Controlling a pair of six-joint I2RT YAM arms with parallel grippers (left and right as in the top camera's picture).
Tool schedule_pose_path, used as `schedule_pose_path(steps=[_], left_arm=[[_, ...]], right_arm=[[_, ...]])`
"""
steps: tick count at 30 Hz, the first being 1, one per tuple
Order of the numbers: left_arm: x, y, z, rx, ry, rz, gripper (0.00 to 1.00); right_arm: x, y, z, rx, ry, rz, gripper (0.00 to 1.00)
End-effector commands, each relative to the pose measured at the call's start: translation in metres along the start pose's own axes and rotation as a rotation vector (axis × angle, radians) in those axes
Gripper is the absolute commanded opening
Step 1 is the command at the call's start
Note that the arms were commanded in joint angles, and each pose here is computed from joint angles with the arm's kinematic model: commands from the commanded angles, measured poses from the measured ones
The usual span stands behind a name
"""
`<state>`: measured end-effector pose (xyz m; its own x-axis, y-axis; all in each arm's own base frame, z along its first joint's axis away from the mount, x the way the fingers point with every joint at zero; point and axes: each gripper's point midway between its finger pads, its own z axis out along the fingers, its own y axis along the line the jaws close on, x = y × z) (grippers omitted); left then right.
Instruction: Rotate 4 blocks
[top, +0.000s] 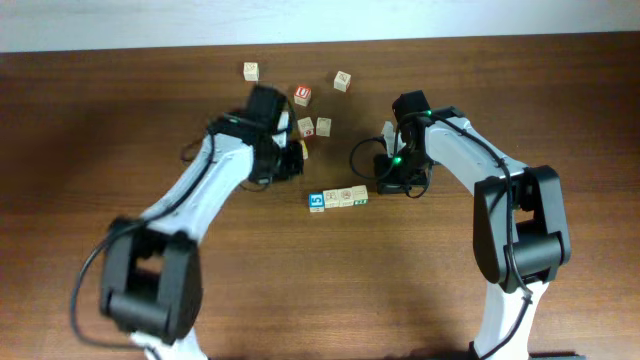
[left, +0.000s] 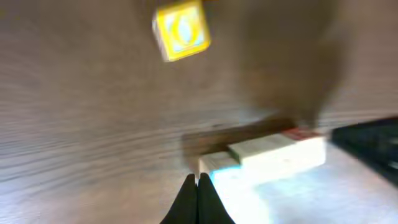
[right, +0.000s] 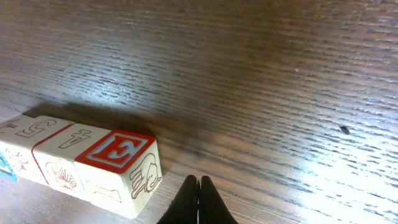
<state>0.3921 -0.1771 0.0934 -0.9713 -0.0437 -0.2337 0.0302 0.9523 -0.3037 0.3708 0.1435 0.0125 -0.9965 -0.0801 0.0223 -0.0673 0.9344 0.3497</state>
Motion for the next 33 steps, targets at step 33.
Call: schedule_pose_path(steps=[33], left_arm=[[0.095,-0.026,0.071,-0.074,0.216,0.086,0.00]], right_arm=[[0.003,0.002,0.000,-0.001,0.003,-0.016,0.04]])
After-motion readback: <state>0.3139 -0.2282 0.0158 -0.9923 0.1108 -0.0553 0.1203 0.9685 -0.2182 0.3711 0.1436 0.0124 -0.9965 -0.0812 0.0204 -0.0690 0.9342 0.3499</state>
